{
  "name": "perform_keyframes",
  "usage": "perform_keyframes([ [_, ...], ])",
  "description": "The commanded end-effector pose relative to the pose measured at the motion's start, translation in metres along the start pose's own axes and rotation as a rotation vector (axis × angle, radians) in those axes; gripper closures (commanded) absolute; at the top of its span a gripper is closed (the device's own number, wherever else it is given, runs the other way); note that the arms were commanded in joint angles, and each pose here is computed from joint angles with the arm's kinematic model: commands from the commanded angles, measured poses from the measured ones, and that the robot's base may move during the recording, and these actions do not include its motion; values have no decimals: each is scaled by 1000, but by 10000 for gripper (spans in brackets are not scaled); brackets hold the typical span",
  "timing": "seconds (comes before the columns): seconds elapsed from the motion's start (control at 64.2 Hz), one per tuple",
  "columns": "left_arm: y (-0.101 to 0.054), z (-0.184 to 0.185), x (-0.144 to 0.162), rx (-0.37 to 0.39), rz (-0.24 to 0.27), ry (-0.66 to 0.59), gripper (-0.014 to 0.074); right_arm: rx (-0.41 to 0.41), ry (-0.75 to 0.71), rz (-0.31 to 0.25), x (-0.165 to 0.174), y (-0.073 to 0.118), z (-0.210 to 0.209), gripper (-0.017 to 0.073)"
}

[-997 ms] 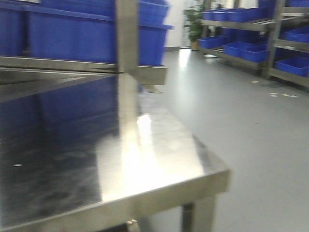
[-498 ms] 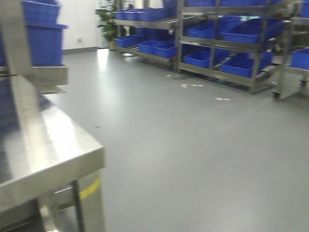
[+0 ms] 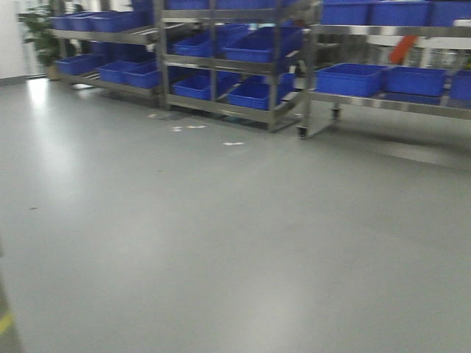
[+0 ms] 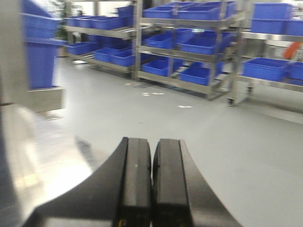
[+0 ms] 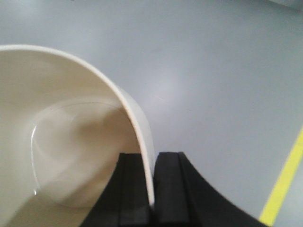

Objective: Move white bin to right shelf second layer
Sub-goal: 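Drive past the racks of blue bins, keeping the white bin gripped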

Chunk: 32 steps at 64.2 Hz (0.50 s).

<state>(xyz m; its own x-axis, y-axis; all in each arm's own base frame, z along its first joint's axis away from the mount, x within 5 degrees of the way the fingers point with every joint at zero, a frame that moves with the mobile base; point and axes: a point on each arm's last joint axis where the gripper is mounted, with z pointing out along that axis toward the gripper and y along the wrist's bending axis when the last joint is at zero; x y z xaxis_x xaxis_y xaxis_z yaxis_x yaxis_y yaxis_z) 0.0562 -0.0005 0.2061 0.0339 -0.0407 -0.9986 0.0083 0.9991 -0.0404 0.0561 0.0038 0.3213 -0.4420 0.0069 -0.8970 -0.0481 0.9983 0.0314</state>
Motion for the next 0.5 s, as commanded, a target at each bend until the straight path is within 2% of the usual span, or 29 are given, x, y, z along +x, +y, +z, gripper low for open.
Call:
perform_keyframes([
  [0.0,1,-1,1,-4,-10,-72,509,1,-109,2,-15,0,-4,511],
  [0.483,1,-1,1,-4,-10,-72,509,1,-109,2,-15,0,-4,511],
])
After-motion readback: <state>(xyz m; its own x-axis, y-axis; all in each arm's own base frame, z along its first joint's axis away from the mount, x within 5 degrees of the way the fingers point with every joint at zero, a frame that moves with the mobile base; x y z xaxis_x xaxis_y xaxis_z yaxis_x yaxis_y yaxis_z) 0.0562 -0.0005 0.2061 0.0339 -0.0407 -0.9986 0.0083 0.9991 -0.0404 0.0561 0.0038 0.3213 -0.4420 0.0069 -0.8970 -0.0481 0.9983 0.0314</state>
